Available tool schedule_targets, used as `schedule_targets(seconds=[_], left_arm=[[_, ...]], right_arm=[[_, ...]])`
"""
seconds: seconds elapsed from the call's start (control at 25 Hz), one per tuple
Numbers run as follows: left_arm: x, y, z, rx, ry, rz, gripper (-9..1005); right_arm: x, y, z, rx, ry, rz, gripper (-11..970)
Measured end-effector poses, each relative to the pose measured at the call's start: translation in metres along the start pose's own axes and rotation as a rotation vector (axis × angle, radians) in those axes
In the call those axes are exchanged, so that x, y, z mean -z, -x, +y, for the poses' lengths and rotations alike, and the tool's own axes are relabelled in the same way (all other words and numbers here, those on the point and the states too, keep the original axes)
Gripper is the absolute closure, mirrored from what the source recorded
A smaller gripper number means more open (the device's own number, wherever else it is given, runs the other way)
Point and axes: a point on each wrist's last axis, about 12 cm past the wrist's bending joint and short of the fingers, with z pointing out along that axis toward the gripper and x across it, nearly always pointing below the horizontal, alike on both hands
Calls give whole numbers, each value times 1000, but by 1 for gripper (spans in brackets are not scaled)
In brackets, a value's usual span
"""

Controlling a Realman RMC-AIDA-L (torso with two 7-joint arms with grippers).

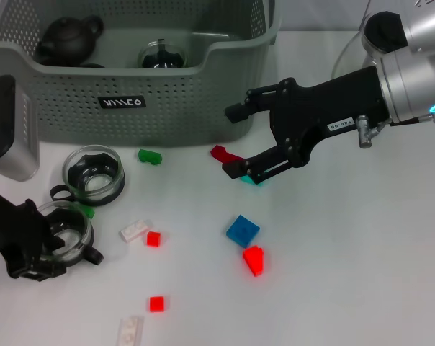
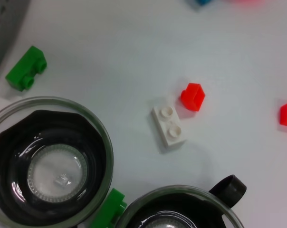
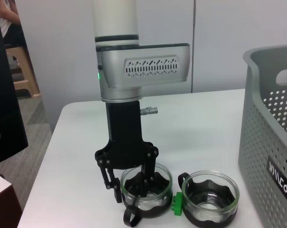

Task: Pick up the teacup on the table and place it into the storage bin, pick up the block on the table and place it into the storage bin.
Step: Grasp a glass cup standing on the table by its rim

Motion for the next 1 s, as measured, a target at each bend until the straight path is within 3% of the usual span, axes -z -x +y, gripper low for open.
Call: schedule_targets(seconds=[0.84, 1.0], left_arm=[[-10, 3, -3, -31, -21, 18, 599], [-9, 3, -3, -28, -23, 19, 678]], right_arm=[[1, -3, 1, -12, -4, -4, 31], [2, -3, 1, -13, -5, -7, 32]])
